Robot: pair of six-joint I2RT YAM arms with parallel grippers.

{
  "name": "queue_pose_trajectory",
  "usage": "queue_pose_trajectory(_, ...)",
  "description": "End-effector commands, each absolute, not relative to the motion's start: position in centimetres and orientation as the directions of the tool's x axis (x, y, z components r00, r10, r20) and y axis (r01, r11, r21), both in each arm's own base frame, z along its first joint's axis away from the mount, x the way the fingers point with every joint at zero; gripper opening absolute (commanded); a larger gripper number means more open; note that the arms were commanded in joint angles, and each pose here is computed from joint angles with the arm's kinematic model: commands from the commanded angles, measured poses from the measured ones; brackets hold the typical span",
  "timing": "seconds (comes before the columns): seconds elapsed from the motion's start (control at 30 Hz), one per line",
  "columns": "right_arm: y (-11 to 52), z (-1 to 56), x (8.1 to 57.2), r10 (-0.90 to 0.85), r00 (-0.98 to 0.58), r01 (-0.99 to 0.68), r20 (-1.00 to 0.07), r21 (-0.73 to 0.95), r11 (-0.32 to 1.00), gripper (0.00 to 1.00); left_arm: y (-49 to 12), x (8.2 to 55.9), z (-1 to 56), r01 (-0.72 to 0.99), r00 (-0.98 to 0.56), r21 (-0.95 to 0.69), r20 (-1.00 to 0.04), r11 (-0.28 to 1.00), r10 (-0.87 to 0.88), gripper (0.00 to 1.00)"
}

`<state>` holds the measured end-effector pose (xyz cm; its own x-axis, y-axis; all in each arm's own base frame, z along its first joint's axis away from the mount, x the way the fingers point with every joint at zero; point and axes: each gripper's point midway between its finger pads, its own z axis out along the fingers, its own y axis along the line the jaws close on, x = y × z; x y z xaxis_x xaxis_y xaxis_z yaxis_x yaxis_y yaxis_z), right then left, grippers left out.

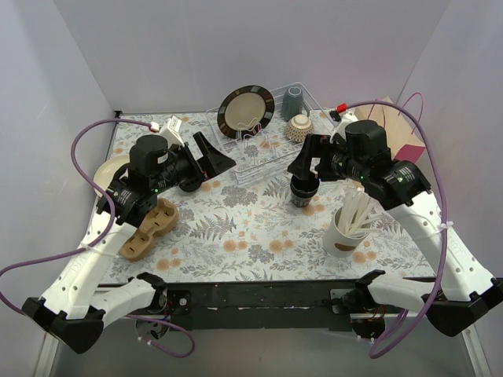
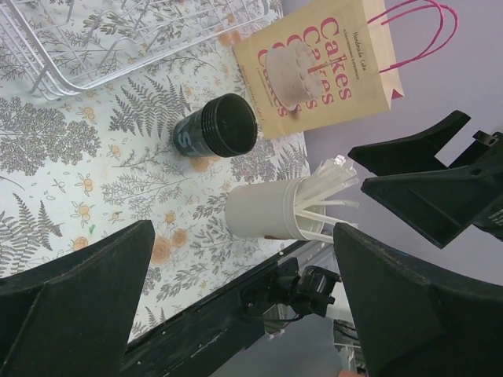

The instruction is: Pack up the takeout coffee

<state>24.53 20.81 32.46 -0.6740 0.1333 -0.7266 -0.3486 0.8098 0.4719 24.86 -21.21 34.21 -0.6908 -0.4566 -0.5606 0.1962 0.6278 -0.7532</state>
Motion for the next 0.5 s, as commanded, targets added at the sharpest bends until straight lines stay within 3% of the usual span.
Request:
queue_pose_trajectory(0.0,20.2,33.0,25.5,0.141,-0.628,-0.345,-0.765,0.436,0.831,0.98,-20.9,24.7,36.2,0.244,-0.65,-0.74,-0.604,0.627,-0.461,0.98)
queue_pose_trajectory(0.2,17.7,31.2,27.5,0.027,-0.632,-0.267,-0.774,0.251,0.93,0.93,-20.4,24.8,36.0,0.234,-0.638,-0.724,-0.618,0.649,-0.46,0.98)
queue_pose_trajectory(0.3,15.1,29.7,29.0,0.008,-0.638,-0.145,-0.77,0.13,0.981,0.83,-20.1,24.8,35.8,0.222,-0.634,-0.719,-0.619,0.658,-0.463,0.98)
queue_pose_trajectory(0.47,14.0,25.9,31.0,-0.098,-0.702,-0.124,-0.706,-0.014,0.992,0.6,-19.7,24.6,35.4,0.206,-0.636,-0.714,-0.618,0.67,-0.463,0.98)
